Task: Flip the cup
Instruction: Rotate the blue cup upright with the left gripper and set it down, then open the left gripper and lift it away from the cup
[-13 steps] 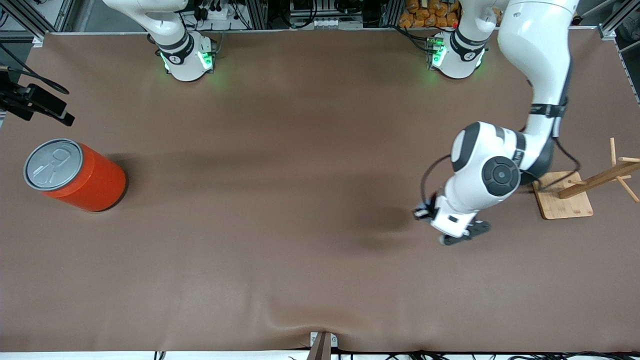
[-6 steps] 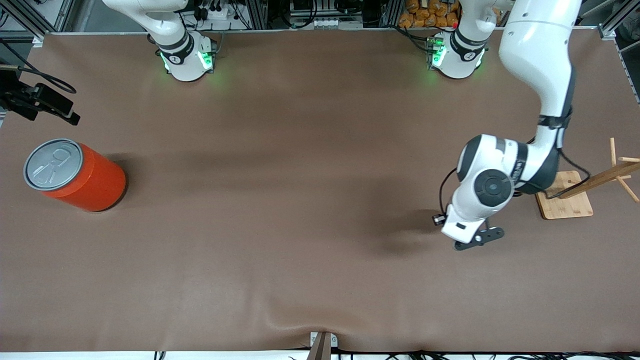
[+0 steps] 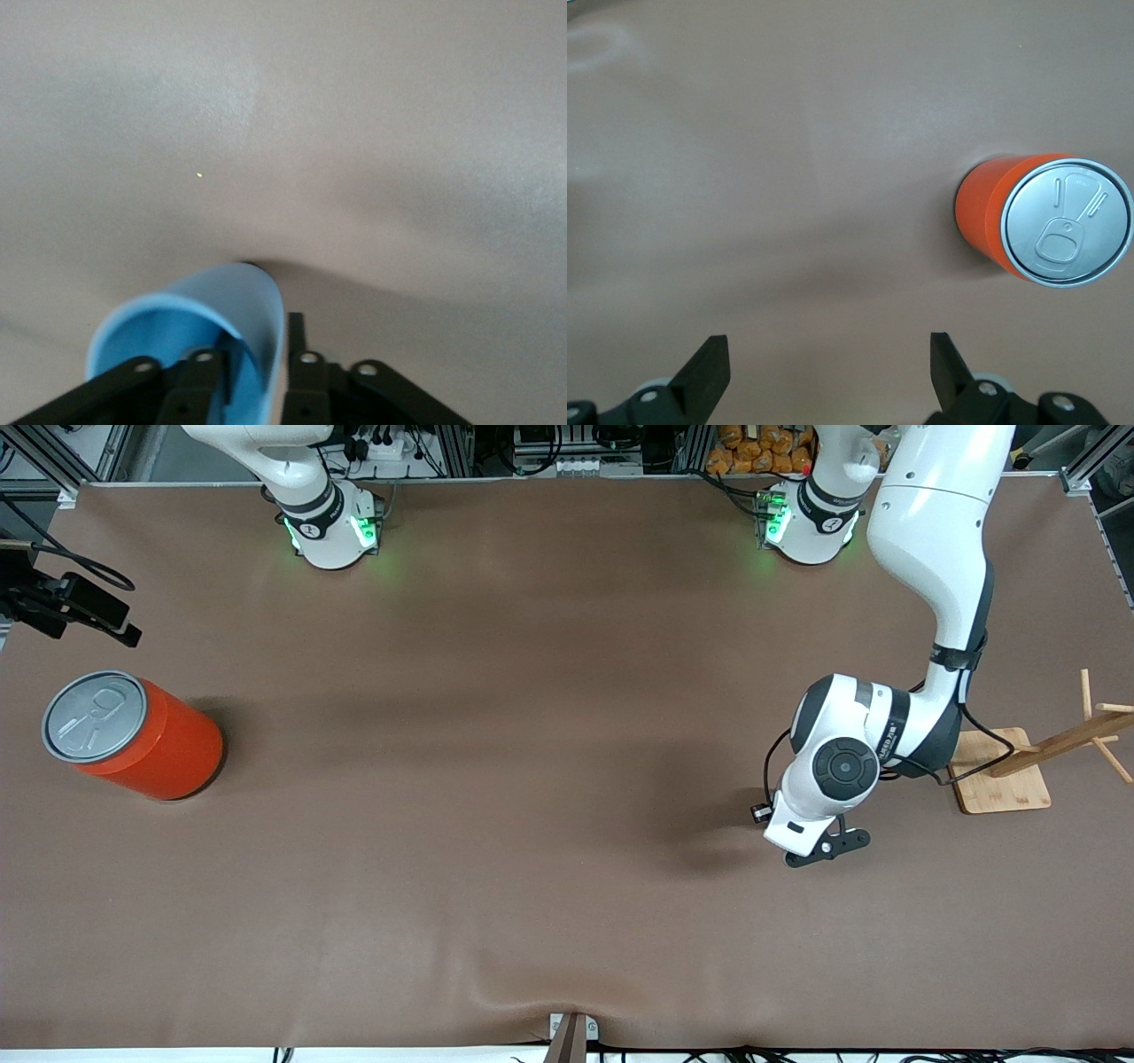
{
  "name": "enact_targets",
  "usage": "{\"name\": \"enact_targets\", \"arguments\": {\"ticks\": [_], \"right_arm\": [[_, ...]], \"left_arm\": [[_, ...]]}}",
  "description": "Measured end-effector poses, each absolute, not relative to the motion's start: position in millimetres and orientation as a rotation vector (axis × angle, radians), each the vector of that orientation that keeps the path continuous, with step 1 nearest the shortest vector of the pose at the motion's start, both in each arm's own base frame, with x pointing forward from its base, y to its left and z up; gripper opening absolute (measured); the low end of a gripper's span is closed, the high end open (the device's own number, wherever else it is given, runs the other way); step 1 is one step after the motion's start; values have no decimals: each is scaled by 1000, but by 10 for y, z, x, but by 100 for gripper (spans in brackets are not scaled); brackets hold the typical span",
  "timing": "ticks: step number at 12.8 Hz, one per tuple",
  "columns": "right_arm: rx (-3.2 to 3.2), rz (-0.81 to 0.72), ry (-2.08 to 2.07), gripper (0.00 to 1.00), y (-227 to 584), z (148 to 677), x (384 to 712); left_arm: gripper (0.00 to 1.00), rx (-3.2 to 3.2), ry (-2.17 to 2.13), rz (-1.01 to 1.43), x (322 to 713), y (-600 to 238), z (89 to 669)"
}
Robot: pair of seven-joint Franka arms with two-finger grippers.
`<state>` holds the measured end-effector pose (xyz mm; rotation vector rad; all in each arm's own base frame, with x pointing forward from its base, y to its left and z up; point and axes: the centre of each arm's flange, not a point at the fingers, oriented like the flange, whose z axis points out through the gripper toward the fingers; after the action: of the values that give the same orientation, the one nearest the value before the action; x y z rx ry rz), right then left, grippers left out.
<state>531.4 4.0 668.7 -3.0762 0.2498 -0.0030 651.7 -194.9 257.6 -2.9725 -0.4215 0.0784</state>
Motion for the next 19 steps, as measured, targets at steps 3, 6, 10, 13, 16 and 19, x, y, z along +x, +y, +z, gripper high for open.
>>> {"name": "enact_targets", "arguments": {"ticks": [3,6,10,13,16,19], "right_arm": [[-3098,-7,247,100,35,6689,5313],[-3176,-15,194,100,133,6688,5312],[-3197,-9,175,100,191,6683,5305],[-3197,-7,179,100,175,6680,5306],[-3197,-6,180,100,173,6677,5307],[-3197,0,180,100,172,6667,5309]], "left_arm": [[66,-2992,-449,1,6608,-1887,2987],[98,-2995,-449,-28,6583,-1670,3658],[100,-2998,-273,52,6423,-1016,4373],[100,-3046,-153,92,6174,-509,4729],[100,-3067,-66,82,5799,-433,5018],[100,-3092,34,108,5596,-592,5384]]}}
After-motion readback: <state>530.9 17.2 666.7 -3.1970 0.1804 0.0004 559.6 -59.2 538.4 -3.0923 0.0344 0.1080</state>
